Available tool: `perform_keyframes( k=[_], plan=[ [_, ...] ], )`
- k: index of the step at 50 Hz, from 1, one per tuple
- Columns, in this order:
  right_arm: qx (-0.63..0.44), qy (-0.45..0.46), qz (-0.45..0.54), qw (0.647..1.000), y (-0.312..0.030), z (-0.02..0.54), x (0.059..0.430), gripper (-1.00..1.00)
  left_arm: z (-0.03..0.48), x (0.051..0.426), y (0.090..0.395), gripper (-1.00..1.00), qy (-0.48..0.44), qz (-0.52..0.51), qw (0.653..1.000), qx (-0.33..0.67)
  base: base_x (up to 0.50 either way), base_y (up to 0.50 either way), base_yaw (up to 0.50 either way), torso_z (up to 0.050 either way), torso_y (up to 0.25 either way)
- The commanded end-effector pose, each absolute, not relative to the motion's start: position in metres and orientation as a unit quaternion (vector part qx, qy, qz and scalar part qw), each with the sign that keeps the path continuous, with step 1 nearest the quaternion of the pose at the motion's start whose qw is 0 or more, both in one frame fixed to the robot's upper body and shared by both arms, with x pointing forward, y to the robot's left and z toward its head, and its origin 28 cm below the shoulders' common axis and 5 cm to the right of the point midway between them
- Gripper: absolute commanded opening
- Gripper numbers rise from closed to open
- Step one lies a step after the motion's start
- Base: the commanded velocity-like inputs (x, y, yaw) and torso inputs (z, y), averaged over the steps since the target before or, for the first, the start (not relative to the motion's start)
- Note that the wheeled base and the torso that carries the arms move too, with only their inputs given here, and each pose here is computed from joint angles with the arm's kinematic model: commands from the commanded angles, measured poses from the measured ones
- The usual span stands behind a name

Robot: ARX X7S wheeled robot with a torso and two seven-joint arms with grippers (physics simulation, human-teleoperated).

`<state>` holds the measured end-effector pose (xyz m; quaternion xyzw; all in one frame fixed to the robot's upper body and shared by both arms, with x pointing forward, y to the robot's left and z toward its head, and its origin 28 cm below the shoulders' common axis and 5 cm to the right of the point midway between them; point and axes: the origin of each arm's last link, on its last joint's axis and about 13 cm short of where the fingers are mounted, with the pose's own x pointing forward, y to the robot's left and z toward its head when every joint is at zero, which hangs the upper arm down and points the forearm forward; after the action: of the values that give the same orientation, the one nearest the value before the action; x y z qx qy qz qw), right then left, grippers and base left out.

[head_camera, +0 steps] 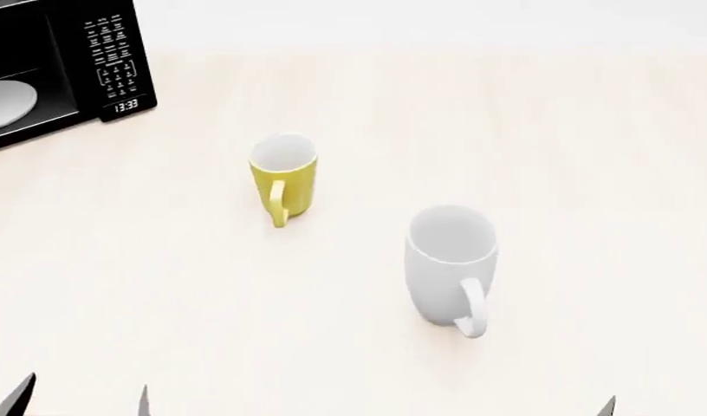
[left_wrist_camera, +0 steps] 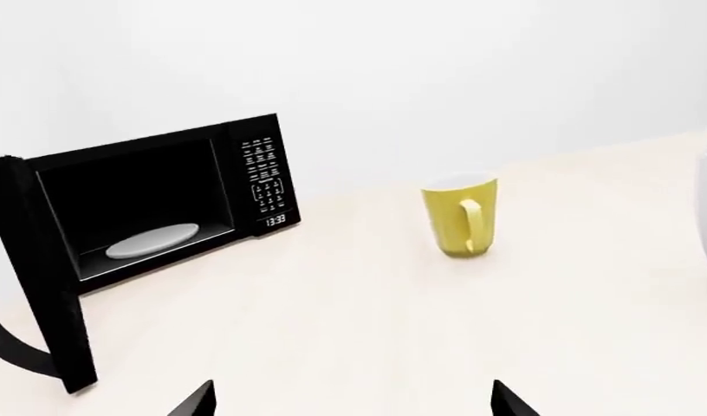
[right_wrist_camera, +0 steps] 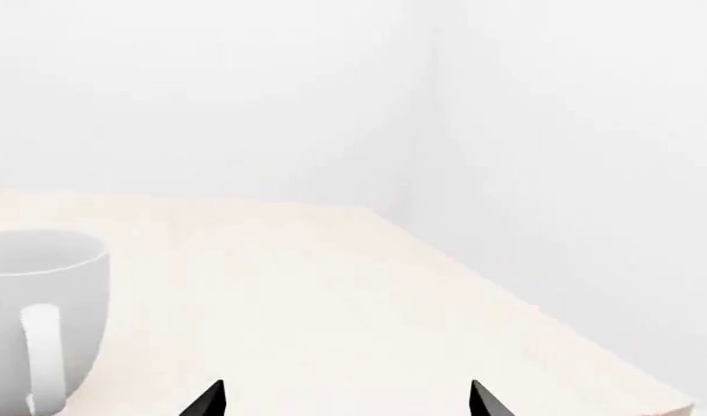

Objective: Put the yellow and white mug to the front of the white mug.

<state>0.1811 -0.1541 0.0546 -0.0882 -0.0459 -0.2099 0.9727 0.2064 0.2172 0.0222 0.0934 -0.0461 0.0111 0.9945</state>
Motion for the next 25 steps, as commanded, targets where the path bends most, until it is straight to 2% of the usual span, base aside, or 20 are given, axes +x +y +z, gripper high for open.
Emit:
perform_keyframes(
  k=[1, 25],
  plan=[
    [-0.097, -0.062, -0.212, 0.97, -0.1606, 0.0573, 0.1781, 1.0, 0.038, 0.194, 0.2181, 1.0, -0.078, 0.015, 0.993, 0.09, 0.45, -0.25, 0.0, 0.0, 0.0],
    [-0.087, -0.076, -0.189, 0.975, -0.1587, 0.0594, 0.1775, 1.0, 0.0383, 0.1935, 0.2172, 1.0, -0.083, -0.003, 0.993, 0.082, 0.46, -0.22, 0.0, 0.0, 0.0]
  ],
)
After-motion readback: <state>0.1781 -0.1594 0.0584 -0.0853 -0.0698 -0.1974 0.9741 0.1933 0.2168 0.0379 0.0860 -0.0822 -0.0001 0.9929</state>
